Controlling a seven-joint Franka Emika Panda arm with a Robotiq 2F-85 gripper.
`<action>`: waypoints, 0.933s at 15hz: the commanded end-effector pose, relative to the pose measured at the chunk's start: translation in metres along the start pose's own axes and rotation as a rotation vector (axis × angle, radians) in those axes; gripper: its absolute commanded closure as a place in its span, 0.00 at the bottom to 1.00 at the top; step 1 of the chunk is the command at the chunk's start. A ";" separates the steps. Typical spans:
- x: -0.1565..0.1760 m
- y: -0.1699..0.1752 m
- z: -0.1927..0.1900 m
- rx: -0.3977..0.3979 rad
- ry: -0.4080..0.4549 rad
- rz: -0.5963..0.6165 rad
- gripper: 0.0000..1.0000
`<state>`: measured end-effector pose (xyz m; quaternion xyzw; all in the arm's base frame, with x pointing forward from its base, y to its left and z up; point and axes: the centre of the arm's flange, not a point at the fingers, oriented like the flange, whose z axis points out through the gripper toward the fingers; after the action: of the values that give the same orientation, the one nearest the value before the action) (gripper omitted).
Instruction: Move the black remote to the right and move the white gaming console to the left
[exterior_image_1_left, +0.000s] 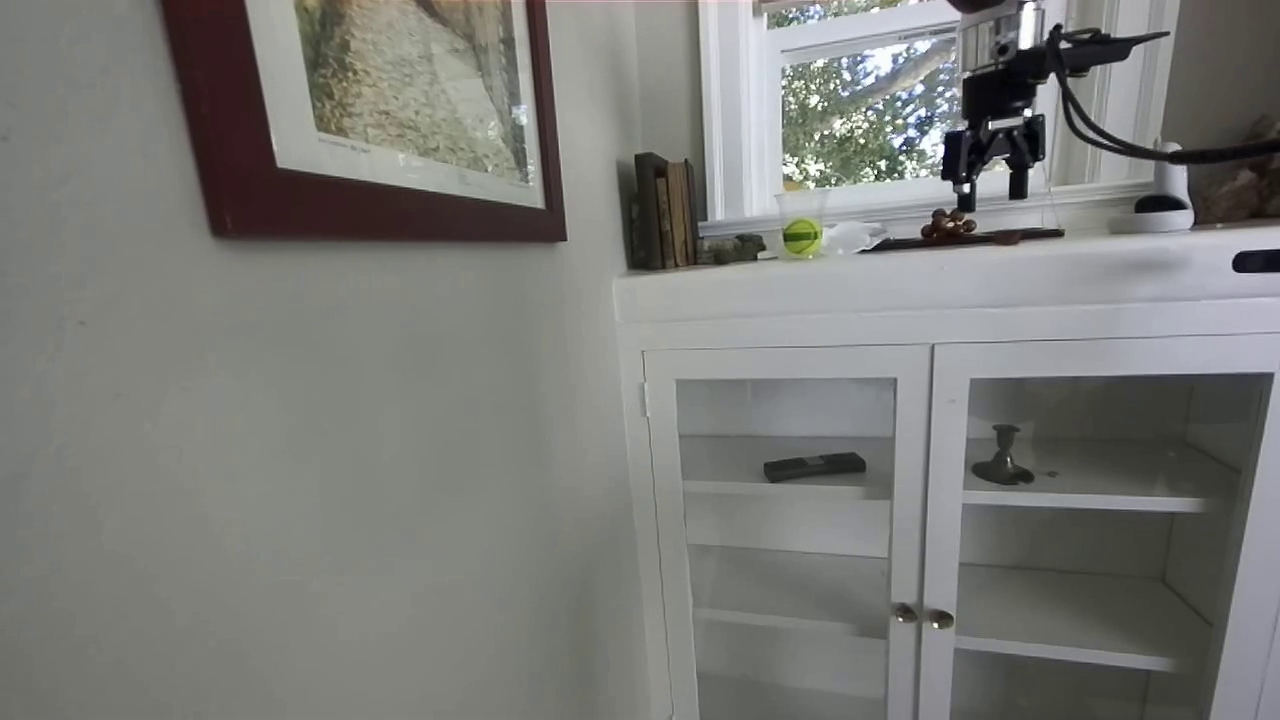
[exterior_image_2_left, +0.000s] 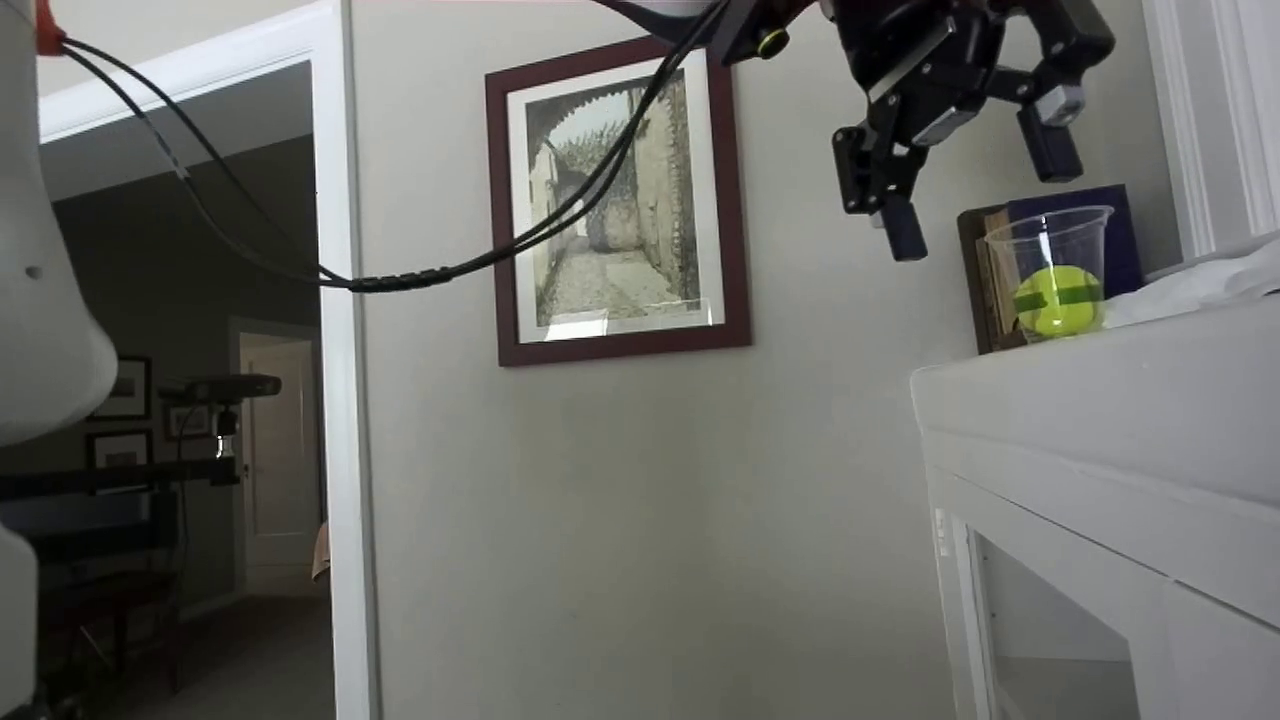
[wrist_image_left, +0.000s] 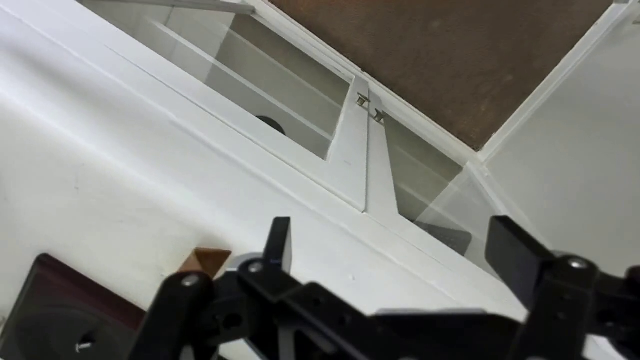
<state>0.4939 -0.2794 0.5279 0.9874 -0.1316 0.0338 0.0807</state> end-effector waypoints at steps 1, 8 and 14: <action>0.020 0.023 0.007 -0.013 -0.022 0.164 0.00; 0.030 0.069 0.021 0.004 -0.048 0.392 0.00; 0.047 0.090 0.033 0.075 -0.067 0.570 0.00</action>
<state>0.5025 -0.3648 0.5121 0.9314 -0.3591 0.0346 0.0486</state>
